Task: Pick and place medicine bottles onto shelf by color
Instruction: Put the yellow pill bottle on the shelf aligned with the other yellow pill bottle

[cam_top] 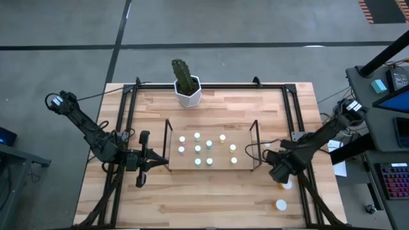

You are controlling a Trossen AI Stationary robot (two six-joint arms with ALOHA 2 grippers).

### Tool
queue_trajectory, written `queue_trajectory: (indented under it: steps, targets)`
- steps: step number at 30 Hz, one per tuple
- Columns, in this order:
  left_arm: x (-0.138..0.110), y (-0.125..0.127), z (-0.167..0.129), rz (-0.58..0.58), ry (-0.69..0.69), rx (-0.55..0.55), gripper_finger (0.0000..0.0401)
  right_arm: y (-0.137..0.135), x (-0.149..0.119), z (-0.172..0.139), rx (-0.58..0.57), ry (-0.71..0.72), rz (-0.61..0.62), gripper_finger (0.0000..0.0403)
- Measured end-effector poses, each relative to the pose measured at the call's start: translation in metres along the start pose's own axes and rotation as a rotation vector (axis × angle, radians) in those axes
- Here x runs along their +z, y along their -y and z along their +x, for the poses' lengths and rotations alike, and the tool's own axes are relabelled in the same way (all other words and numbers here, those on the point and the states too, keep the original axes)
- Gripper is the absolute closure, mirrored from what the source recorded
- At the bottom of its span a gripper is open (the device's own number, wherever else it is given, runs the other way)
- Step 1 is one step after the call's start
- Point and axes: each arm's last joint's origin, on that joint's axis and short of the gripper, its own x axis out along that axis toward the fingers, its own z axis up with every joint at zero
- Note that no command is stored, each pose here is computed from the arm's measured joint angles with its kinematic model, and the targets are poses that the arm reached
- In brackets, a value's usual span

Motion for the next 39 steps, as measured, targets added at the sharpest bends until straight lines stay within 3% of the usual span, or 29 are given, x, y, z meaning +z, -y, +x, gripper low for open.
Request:
queue_trajectory:
  steps: [12,19,25,28,30,34,39]
  targets:
    - [0.000,0.000,0.000,-0.001,0.001,0.000,0.0401,0.022,-0.012,-0.030,0.164,0.091,0.139,0.0328]
    - [0.000,0.000,0.000,-0.006,0.002,0.001,0.0401,0.033,-0.014,-0.075,0.369,0.220,0.169,0.0328]
    - [0.001,0.000,0.000,-0.010,0.005,0.002,0.0401,0.036,-0.010,-0.116,0.663,0.464,0.182,0.0328]
    - [0.001,0.000,0.000,-0.013,0.006,0.003,0.0401,0.031,-0.005,-0.130,0.805,0.616,0.131,0.0328]
    - [0.001,0.000,0.000,-0.017,0.011,0.005,0.0401,0.026,0.001,-0.136,0.841,0.757,0.065,0.0328]
    - [0.001,0.001,0.003,-0.024,0.017,0.007,0.0401,0.006,0.016,-0.143,0.816,1.051,-0.134,0.0328]
    - [0.002,0.005,0.008,-0.031,0.030,0.012,0.0401,-0.022,0.043,-0.138,0.481,1.369,-0.239,0.0328]
